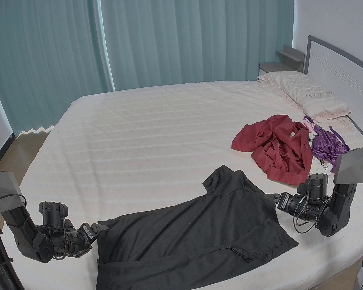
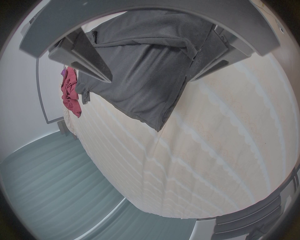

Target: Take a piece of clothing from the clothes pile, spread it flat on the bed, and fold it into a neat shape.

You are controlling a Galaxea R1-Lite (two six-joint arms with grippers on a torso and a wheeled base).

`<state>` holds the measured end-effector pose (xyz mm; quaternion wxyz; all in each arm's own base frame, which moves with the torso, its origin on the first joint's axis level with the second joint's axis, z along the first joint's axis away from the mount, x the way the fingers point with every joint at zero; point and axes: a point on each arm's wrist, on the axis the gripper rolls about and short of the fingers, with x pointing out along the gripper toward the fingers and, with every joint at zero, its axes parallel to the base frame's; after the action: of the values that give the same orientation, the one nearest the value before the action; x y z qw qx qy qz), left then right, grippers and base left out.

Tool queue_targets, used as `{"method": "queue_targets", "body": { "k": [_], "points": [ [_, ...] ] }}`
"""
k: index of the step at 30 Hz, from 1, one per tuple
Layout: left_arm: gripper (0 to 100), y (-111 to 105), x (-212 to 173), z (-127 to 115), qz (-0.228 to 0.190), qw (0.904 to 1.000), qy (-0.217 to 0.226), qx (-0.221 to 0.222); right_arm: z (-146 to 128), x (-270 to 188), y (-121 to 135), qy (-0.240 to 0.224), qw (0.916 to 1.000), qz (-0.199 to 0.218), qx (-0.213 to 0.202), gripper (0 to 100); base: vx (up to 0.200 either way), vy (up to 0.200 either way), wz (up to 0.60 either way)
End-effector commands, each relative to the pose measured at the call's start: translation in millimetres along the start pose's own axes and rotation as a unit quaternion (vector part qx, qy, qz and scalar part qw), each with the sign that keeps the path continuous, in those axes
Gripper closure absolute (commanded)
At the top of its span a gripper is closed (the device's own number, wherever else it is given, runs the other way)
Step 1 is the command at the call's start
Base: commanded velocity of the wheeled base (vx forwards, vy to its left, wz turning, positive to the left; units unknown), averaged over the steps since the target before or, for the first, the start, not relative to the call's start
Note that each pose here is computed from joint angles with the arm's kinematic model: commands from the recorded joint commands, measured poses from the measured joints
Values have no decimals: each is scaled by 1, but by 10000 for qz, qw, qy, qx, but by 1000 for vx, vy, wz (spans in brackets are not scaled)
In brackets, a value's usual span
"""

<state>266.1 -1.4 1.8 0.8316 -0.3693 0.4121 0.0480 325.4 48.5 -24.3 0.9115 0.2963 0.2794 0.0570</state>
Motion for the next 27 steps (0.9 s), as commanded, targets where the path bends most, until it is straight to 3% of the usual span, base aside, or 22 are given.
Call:
{"method": "queue_targets", "body": {
  "k": [1, 8, 16, 19, 24, 27],
  "points": [
    [0, 0, 2, 1, 2, 10000, 5, -28, -2, 0, 2, 30, 10000, 27, -21, 0, 0, 0, 0],
    [0, -1, 3, 0, -11, 10000, 2, -84, -3, 0, 2, 52, 10000, 28, -26, 0, 0, -171, 0],
    [0, -2, 3, 1, 5, 10000, -41, -89, -4, 0, 3, 62, 10000, 29, -28, 0, 0, 0, 0],
    [0, -3, 2, 2, 104, 9998, -182, -66, -4, 0, 3, 73, 10000, 29, -38, 0, 0, 0, 0],
    [0, -13, 7, 21, 222, 9950, -972, 51, -5, -1, 4, 86, 9999, 45, -42, 0, 0, 0, 0],
    [0, -17, 17, 31, 283, 9930, -1133, 192, -9, -1, 7, 150, 9998, 73, -86, 0, 0, 0, 0]
  ]
}}
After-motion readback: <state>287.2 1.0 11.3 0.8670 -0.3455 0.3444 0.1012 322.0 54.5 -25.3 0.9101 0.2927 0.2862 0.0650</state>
